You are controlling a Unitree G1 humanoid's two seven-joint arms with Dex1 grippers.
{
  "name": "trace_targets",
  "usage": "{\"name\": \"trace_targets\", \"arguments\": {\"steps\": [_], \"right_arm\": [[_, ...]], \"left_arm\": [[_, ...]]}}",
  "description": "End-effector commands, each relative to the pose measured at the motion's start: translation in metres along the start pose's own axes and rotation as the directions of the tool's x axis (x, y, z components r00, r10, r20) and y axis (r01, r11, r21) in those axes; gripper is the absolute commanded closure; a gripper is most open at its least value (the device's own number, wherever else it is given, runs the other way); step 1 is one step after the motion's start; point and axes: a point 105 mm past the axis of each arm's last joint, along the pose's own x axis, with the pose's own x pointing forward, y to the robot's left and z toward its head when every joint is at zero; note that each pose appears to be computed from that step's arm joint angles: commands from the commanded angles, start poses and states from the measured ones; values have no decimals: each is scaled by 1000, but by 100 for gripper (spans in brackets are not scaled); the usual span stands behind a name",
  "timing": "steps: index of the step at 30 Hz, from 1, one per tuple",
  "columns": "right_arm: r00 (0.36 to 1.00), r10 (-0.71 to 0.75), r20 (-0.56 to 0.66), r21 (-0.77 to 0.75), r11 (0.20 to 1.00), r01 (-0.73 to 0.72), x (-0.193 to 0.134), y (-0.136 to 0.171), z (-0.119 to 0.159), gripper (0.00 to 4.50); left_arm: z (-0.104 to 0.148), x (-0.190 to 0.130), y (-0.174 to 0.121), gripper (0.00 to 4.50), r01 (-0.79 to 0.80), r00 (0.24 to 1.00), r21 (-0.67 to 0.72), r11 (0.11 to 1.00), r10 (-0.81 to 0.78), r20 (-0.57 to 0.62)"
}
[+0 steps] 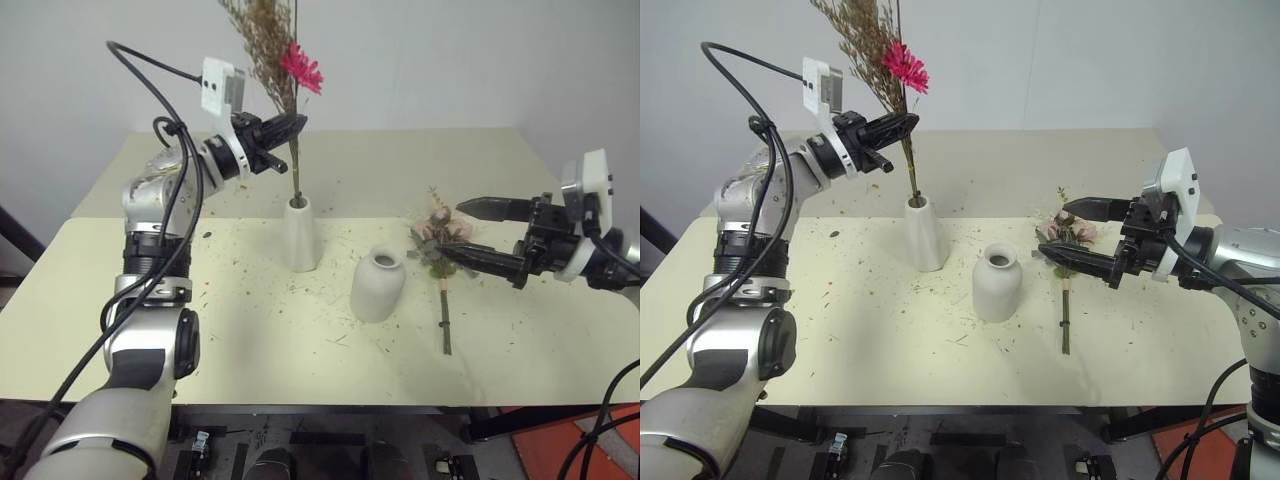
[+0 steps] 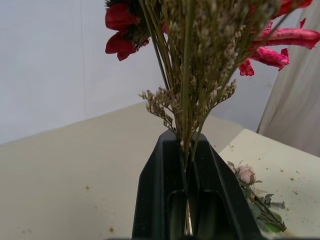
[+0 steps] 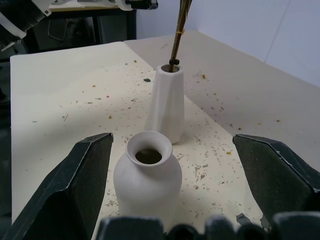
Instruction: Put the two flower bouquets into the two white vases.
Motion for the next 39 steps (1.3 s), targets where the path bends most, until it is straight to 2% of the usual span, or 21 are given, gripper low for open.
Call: {"name": "trace_targets", "arguments": {"steps": [1, 15, 20, 23, 28, 34, 35, 39], "right_arm": [[1000, -14, 27, -45, 999, 15, -5, 1, 13, 0], [999, -13, 34, -41, 999, 14, -4, 1, 13, 0], [999, -15, 34, -40, 999, 17, -4, 1, 13, 0], [999, -16, 32, -38, 999, 17, -5, 1, 12, 0], [999, -15, 30, -36, 999, 16, -4, 1, 11, 0], [1000, -15, 23, -27, 1000, 16, -6, 2, 9, 0], [1000, -16, 19, -23, 1000, 16, -6, 1, 8, 0], [1000, -24, -5, -7, 1000, 24, -6, -4, 0, 0]], "left_arm": [[2, 0, -2, 443, 5, 1000, 18, 1000, -5, 11], [-33, -3, -3, 443, -34, 997, -13, 999, 33, -63], [-54, -13, -8, 443, -32, 989, -3, 999, 31, -146], [-61, -24, -10, 374, -31, 984, -17, 999, 27, -178], [-57, -42, -13, 215, -33, 983, -23, 999, 29, -181], [-57, -87, -24, 22, -37, 972, -27, 999, 30, -233], [-56, -95, -27, 2, -34, 969, -17, 999, 29, -246], [-45, -119, -37, 2, 12, 961, 37, 999, -1, -278]]}}
